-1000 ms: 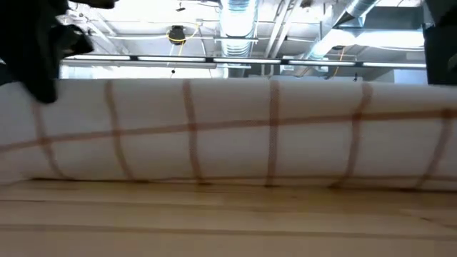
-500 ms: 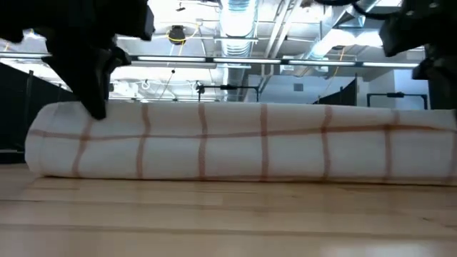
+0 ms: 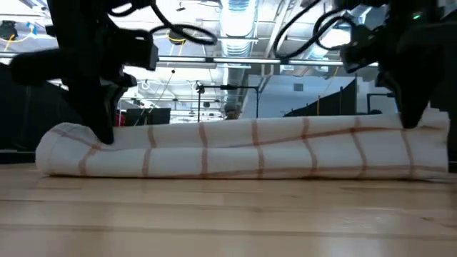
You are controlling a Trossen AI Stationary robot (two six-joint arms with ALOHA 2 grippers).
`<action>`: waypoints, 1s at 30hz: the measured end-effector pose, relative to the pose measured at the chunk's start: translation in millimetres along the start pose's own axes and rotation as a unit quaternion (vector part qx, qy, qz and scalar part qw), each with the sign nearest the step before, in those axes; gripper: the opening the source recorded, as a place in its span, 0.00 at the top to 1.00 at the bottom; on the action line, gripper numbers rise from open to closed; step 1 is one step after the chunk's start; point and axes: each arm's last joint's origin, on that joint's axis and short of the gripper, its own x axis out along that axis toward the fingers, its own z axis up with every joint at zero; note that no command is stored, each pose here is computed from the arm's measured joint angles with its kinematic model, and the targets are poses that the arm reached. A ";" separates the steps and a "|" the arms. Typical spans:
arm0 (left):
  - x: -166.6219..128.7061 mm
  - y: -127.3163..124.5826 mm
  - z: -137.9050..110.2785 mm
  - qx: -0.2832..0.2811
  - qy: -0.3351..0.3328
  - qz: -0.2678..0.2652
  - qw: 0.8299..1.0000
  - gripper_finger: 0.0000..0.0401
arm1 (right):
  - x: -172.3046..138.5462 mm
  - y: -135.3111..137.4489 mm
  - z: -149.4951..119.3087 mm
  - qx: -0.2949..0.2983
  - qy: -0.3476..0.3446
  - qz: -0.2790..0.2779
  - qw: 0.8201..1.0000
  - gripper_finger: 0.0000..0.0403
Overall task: Roll towel
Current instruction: Fold the white striped towel
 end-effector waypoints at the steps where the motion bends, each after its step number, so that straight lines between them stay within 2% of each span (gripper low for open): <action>1: 1.8 1.4 -0.7 0.000 0.002 0.001 1.000 1.00 | -1.4 -3.9 2.2 0.000 0.000 0.005 1.000 1.00; 7: 13.0 8.0 -2.0 -0.010 -0.005 0.000 1.000 1.00 | -6.6 -29.6 14.1 0.007 -0.003 0.014 1.000 1.00; 24: 21.1 21.1 1.8 -0.019 -0.012 0.007 1.000 1.00 | 1.7 -120.4 47.2 0.042 0.010 0.097 0.994 1.00; 27: 21.5 21.6 3.4 -0.023 -0.017 0.001 1.000 0.98 | 7.9 -131.6 51.8 0.048 0.013 0.097 0.994 0.97; 30: 21.5 21.1 3.9 -0.026 -0.018 -0.005 0.999 0.93 | 18.2 -137.2 56.9 0.042 0.025 0.097 0.994 0.91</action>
